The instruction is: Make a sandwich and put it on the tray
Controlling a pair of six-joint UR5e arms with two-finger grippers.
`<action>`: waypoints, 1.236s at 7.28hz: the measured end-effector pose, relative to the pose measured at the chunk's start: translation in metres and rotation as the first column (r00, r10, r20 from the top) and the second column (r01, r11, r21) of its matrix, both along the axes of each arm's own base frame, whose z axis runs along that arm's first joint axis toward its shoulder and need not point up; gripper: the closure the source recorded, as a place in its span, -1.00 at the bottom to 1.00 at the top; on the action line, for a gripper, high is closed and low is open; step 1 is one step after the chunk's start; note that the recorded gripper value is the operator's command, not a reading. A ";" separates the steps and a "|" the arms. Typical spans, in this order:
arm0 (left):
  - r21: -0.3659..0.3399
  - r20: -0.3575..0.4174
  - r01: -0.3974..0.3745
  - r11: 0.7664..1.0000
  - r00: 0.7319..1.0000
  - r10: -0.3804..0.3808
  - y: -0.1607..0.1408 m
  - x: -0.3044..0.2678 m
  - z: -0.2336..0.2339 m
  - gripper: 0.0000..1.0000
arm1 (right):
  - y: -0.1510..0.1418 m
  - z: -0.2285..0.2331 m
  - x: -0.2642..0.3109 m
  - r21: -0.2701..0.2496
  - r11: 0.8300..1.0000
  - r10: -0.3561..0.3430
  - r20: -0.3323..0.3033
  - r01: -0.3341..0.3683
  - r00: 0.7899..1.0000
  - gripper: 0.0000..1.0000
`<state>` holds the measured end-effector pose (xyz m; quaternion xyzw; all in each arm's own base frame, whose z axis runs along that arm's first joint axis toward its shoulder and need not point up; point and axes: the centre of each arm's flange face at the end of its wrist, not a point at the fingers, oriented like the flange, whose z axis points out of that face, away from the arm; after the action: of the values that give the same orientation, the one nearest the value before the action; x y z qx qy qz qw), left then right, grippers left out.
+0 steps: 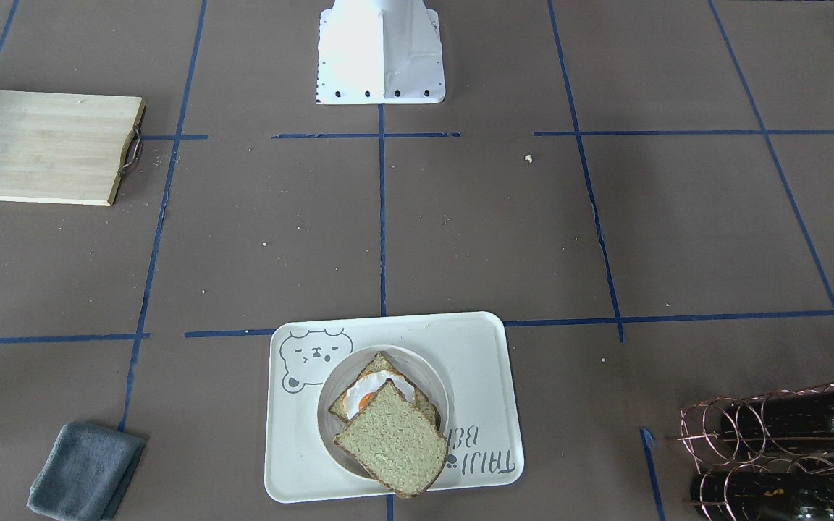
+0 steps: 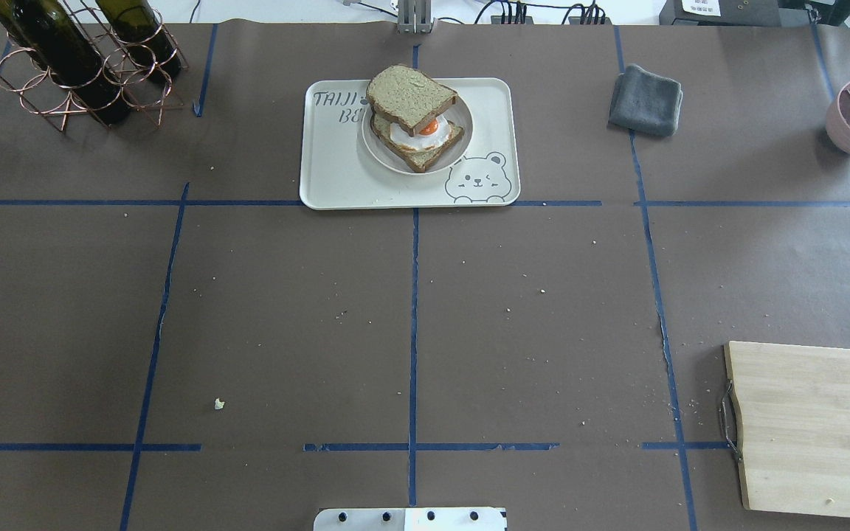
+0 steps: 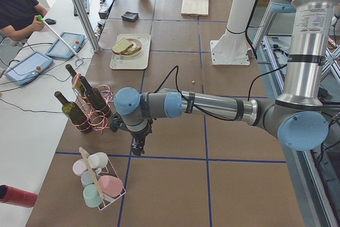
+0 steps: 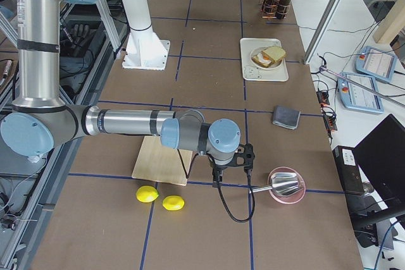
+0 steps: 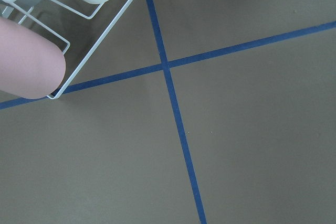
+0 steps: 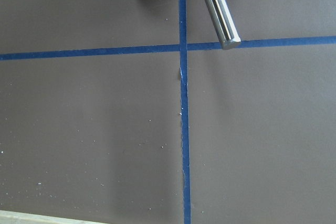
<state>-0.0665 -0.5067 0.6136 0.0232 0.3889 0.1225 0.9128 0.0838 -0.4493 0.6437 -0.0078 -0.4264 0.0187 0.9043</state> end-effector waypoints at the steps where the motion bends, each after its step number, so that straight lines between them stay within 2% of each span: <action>1: 0.001 0.000 0.001 1.000 1.000 -0.001 0.000 0.000 0.000 -1.00 | -0.001 -0.001 0.000 0.002 1.000 0.000 -0.002 0.000 1.000 -1.00; 5: 0.015 0.001 0.015 1.000 1.000 -0.015 -0.001 -0.001 0.001 -1.00 | -0.005 -0.002 0.003 0.020 1.000 0.012 -0.026 -0.011 1.000 -1.00; 7: -0.001 0.004 0.061 0.998 0.998 -0.061 -0.001 -0.001 -0.001 -1.00 | -0.006 -0.001 0.004 0.014 0.997 0.071 -0.049 -0.070 0.996 -1.00; 9: -0.013 0.005 0.091 0.996 0.996 -0.091 -0.001 -0.002 -0.001 -1.00 | -0.006 0.000 0.005 0.006 0.996 0.090 -0.050 -0.090 0.995 -1.00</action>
<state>-0.0680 -0.5082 0.6126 0.0348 0.3860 0.0782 0.9185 0.0884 -0.4557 0.6437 0.0139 -0.4036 0.0589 0.9129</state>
